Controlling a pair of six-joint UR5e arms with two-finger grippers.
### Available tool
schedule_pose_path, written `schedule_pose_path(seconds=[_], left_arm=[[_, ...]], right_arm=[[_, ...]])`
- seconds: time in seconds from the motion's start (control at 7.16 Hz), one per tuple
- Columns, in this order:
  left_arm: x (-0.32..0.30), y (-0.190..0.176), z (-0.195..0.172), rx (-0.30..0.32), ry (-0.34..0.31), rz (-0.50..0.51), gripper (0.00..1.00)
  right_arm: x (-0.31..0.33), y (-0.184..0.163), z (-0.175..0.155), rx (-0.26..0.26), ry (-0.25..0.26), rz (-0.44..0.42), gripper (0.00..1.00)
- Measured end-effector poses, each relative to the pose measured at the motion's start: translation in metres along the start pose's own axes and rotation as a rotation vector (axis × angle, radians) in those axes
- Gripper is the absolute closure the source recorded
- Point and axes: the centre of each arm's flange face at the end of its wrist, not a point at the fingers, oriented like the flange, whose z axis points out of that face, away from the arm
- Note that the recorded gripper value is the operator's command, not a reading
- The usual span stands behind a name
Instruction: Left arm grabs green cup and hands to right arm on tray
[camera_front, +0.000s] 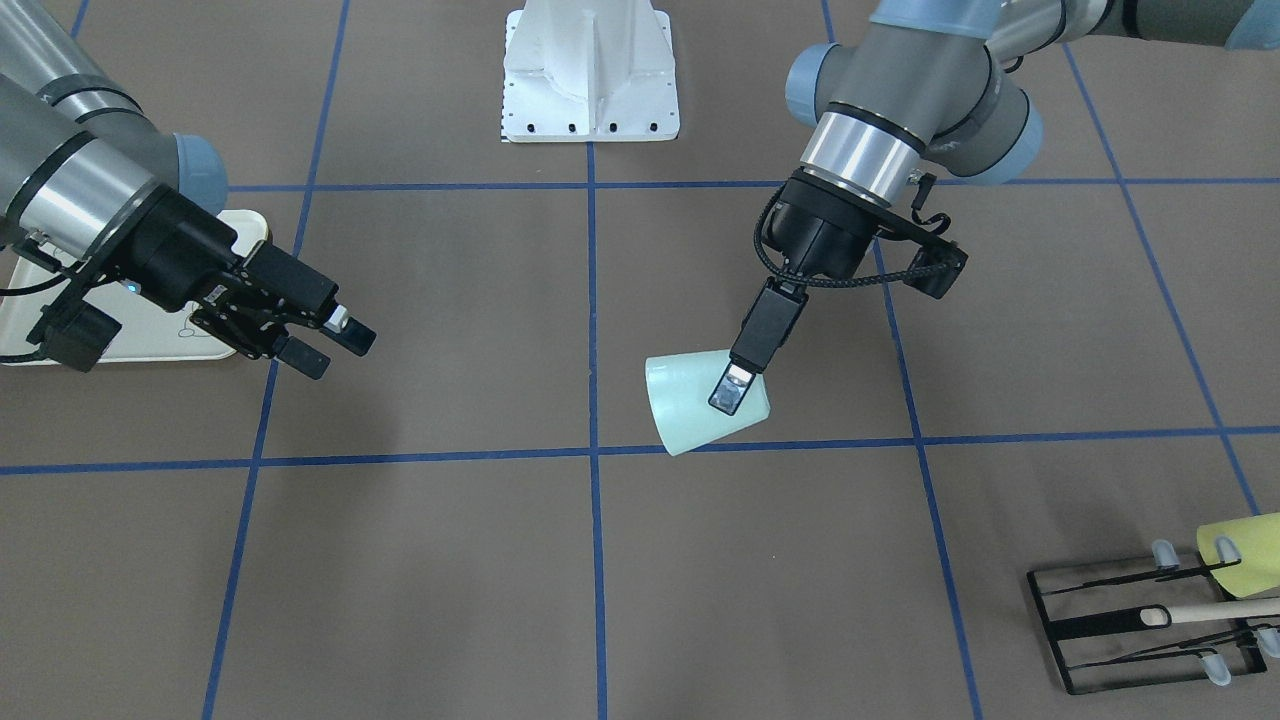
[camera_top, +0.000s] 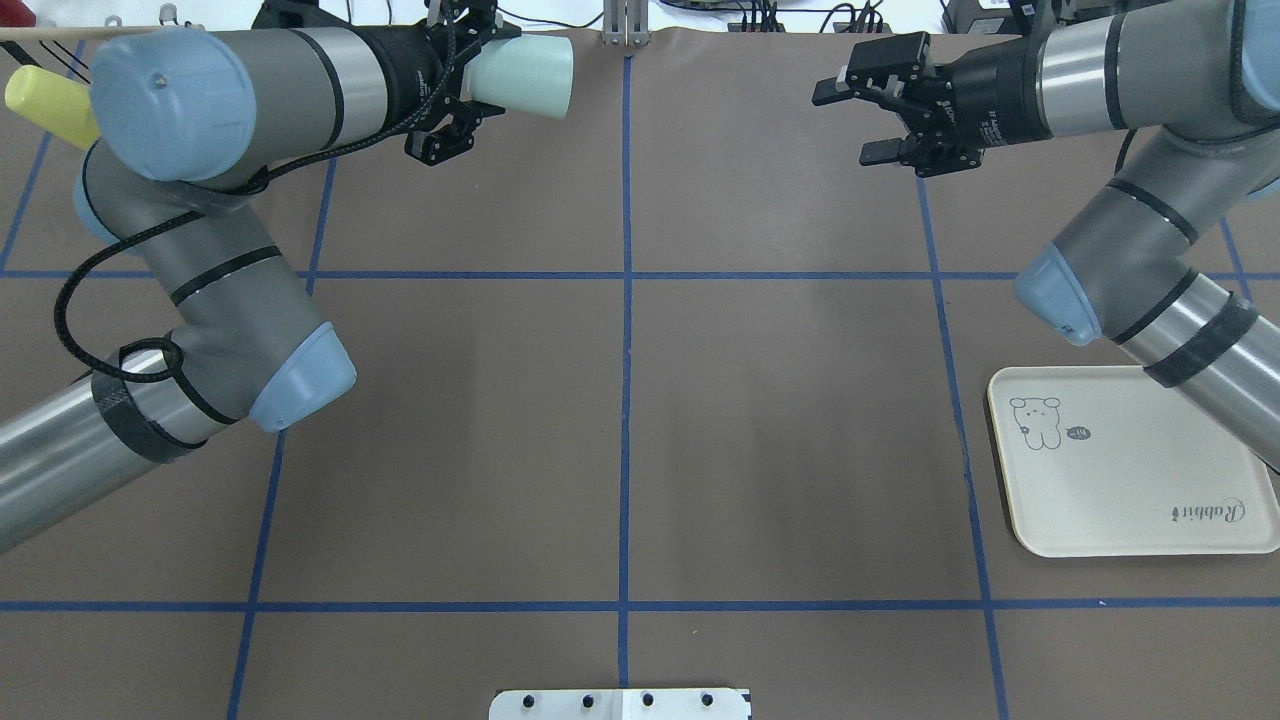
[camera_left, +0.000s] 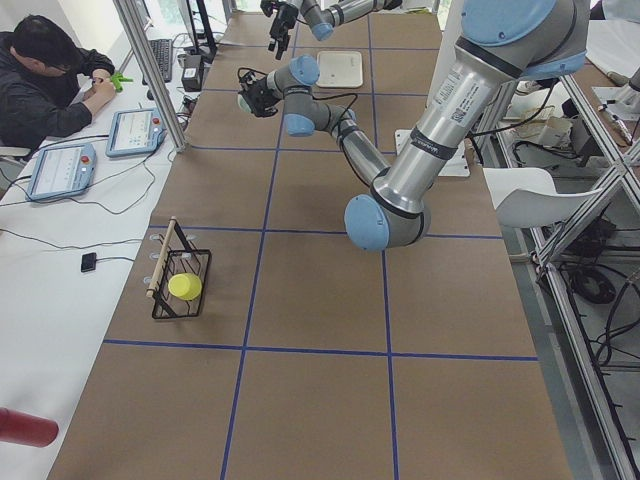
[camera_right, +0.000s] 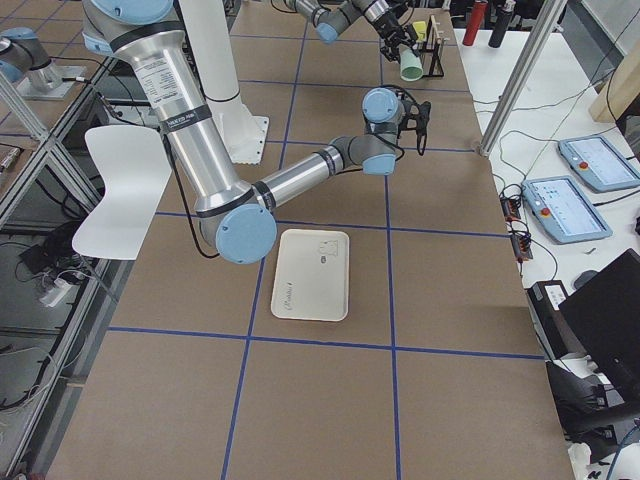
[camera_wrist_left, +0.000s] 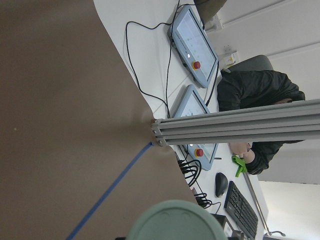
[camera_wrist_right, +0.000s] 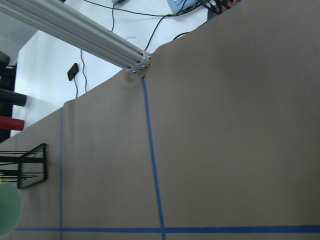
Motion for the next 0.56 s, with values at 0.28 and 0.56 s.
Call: schedule_pose_path(seconds=[0.28,0.56], left_arm=[[-0.003,0.018,-0.012,-0.138,-0.078,-0.117,0.75],[-0.005,0.030,-0.021,-0.239,-0.133,-0.202,0.75]], right_arm=[[-0.010,0.027,0.001,-0.066,-0.100,-0.026,0.01],[-0.013,0.052,0.008,-0.129,-0.164,-0.068,0.01]])
